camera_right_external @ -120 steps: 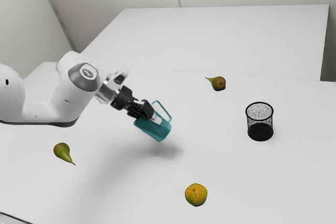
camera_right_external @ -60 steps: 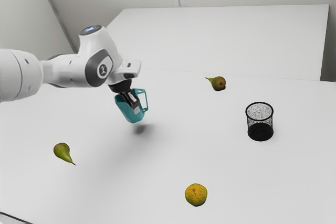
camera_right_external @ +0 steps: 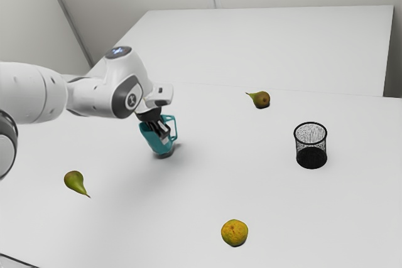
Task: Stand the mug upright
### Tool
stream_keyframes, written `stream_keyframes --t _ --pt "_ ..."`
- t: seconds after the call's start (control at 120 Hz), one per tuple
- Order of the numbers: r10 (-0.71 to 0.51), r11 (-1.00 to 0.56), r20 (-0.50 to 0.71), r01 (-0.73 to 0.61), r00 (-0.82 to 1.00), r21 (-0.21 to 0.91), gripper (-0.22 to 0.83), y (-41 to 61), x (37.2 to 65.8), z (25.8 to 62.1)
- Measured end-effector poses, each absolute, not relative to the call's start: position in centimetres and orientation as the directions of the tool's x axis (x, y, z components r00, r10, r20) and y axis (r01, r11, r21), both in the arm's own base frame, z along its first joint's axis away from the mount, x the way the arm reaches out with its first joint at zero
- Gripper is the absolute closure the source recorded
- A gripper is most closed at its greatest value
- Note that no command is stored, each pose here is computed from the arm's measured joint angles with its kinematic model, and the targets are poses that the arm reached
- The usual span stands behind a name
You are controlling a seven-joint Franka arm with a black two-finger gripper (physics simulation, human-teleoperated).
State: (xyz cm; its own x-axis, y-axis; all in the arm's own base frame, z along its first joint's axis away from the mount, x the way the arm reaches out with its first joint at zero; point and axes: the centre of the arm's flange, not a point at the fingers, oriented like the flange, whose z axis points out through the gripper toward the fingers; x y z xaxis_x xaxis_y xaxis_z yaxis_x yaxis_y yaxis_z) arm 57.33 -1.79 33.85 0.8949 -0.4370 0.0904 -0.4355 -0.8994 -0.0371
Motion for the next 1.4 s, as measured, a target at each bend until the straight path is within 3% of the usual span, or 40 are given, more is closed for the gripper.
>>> stream_keyframes --t 0.25,0.7,0.85,1.042,1.25,1.4 --pt "-0.415 -0.910 0.108 -0.413 0.904 -0.041 0.73 -1.9 57.3 33.6" --pt "-0.397 -0.917 0.147 -0.397 0.906 -0.034 0.23 -2.1 57.2 35.4" --pt "-0.395 -0.917 0.195 -0.398 0.898 -0.025 0.11 -2.4 56.3 38.4" --pt "-0.406 -0.908 0.281 -0.418 0.869 -0.020 0.05 -3.6 55.3 44.5" --pt "-0.388 -0.919 0.240 -0.393 0.890 -0.028 0.02 -3.4 60.5 52.9" --pt "-0.340 -0.940 0.103 -0.342 0.935 0.002 0.01 -2.4 62.9 54.7"
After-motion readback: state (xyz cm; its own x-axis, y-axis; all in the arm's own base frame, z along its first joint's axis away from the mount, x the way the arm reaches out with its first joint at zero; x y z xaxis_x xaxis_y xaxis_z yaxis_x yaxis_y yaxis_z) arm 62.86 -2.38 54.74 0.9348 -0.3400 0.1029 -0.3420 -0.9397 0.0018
